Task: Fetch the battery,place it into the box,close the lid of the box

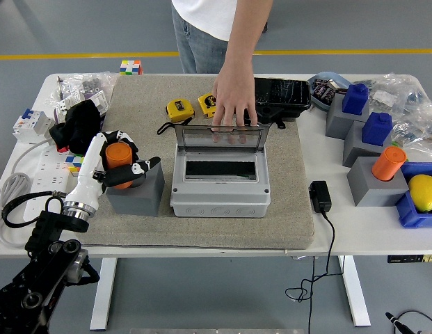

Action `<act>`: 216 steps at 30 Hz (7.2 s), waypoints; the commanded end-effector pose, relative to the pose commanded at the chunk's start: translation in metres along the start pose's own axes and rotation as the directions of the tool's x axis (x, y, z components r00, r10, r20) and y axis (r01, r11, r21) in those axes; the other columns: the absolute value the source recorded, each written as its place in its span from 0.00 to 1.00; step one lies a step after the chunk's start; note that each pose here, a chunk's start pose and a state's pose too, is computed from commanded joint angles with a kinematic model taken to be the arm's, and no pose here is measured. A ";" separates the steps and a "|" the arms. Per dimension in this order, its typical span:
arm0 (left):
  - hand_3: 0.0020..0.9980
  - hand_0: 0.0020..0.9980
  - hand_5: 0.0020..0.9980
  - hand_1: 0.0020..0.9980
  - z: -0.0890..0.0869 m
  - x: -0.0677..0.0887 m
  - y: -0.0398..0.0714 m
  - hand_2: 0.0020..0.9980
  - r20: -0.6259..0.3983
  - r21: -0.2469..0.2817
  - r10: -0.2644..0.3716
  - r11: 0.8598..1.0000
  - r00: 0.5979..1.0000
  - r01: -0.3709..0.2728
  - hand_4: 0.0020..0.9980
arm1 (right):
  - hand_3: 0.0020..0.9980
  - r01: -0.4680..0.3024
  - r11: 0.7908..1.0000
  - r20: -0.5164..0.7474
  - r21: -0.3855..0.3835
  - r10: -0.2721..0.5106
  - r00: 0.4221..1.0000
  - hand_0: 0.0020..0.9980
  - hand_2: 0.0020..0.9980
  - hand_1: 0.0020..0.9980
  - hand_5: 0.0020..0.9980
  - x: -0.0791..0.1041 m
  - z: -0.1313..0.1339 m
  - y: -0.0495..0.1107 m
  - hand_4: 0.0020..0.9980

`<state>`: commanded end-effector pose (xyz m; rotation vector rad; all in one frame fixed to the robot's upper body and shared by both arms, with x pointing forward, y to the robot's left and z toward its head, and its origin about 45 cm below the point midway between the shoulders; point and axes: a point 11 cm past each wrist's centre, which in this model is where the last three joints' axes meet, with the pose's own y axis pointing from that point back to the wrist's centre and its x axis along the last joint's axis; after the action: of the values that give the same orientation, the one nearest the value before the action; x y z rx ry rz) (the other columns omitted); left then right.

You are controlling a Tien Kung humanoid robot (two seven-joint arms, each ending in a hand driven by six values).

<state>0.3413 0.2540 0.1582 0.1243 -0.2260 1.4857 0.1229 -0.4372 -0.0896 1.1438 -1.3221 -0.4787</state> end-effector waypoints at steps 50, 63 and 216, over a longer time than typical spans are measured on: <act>0.00 0.02 0.32 0.00 0.099 -0.171 -0.006 0.01 0.894 -0.273 -0.086 0.672 0.439 0.688 0.92 | 0.84 -0.028 1.000 -0.016 0.004 0.028 0.999 0.88 0.82 0.85 1.00 0.016 -0.006 -0.002 1.00; 0.01 0.02 0.38 0.00 0.097 -0.184 -0.028 0.01 0.856 -0.277 -0.128 0.703 0.500 0.655 0.89 | 0.84 -0.028 1.000 -0.023 0.011 0.028 0.999 0.88 0.82 0.85 1.00 0.016 -0.011 -0.002 1.00; 0.73 0.96 1.00 0.84 0.120 -0.171 -0.014 0.76 0.489 -0.094 -0.648 0.627 0.584 0.774 1.00 | 0.84 -0.007 1.000 -0.013 0.008 0.007 1.000 0.87 0.78 0.81 1.00 0.011 -0.010 -0.002 1.00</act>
<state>0.3345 0.0606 0.2370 0.2540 -0.6648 0.5570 0.1352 -0.4431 -0.0841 1.1472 -1.3175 -0.4604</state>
